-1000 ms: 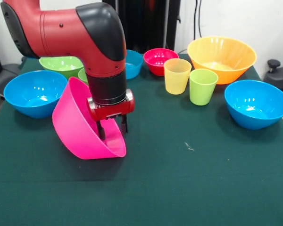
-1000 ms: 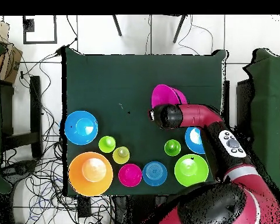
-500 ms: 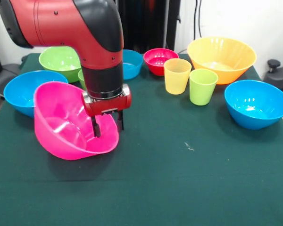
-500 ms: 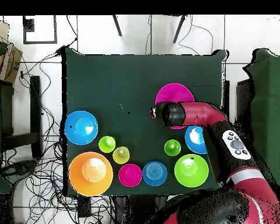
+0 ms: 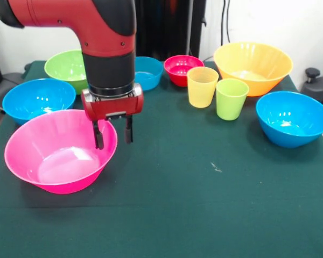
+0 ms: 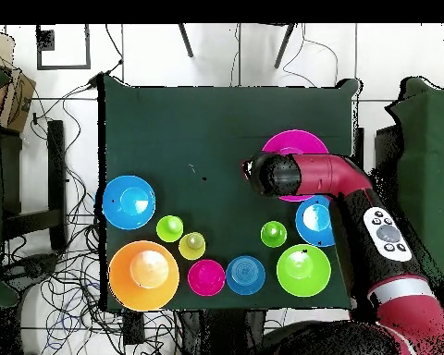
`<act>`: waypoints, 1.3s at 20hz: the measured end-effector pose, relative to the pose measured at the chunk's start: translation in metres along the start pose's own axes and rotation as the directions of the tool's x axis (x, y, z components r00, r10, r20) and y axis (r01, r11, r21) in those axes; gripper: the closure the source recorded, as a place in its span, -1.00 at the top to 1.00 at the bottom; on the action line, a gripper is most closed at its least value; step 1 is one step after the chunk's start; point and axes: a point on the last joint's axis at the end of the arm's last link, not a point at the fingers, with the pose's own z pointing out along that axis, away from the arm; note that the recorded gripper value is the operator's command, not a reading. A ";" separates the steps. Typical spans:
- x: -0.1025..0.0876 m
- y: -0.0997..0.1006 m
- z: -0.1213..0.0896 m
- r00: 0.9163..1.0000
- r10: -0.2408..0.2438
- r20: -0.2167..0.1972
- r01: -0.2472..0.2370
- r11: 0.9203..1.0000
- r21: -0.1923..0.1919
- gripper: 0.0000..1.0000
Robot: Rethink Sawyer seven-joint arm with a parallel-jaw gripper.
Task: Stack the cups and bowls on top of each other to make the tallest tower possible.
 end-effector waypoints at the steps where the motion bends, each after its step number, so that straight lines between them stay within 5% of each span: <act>1: -0.002 -0.001 -0.004 1.000 0.000 0.004 0.000 1.000 0.005 1.00; 13: 0.002 0.000 0.002 1.000 0.002 -0.004 -0.002 1.000 0.000 1.00; 26: 0.031 -0.002 0.027 0.998 0.022 -0.064 -0.022 1.000 -0.013 1.00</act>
